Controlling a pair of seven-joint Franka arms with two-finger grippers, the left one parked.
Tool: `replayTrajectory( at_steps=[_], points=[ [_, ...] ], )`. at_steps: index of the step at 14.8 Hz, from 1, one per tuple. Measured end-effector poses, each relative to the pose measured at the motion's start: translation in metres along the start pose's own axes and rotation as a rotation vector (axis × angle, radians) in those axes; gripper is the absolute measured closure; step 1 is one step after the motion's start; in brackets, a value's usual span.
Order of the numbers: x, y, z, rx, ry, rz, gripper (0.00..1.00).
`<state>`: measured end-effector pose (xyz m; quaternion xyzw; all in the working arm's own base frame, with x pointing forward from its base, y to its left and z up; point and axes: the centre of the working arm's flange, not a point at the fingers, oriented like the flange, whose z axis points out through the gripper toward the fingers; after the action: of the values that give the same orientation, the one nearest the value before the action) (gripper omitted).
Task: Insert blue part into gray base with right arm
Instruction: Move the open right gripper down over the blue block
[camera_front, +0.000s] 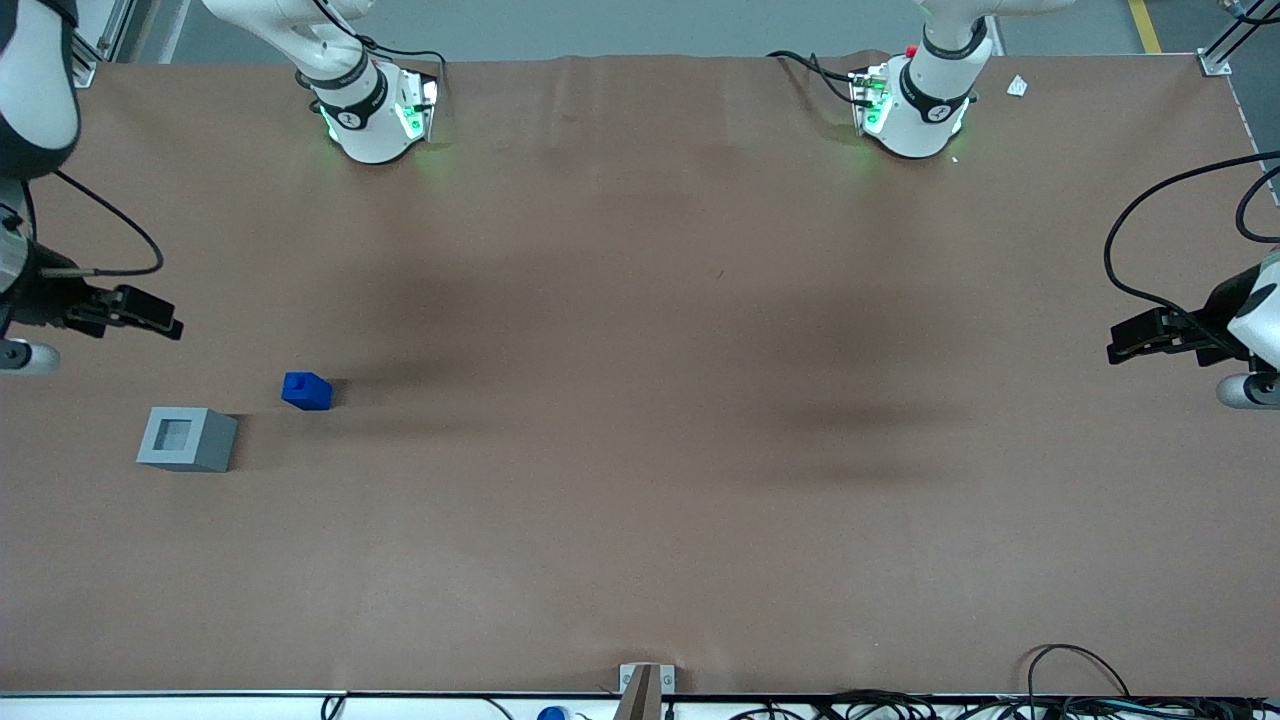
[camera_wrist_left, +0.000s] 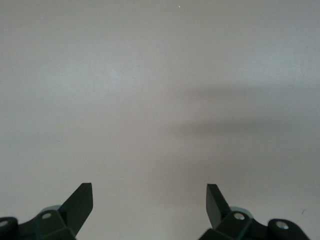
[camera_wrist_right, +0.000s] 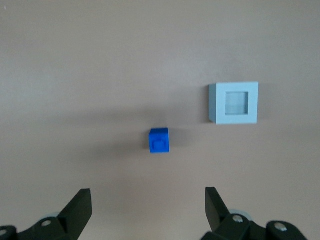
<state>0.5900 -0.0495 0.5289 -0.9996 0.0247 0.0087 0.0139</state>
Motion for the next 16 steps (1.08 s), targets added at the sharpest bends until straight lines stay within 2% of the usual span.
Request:
replayTrajectory(
  at_steps=[2, 4, 8, 9, 12, 16],
  points=[
    [0.003, 0.001, 0.012, -0.002, 0.004, 0.002, 0.00],
    [0.006, 0.003, 0.030, -0.004, 0.027, 0.006, 0.00],
    [0.008, 0.013, 0.110, -0.017, 0.078, 0.021, 0.00],
    [0.009, 0.013, 0.138, -0.021, 0.077, 0.020, 0.00],
    [0.015, 0.009, 0.198, -0.034, 0.041, 0.012, 0.00],
    [0.017, 0.009, 0.217, -0.038, 0.023, 0.011, 0.00]
  ],
)
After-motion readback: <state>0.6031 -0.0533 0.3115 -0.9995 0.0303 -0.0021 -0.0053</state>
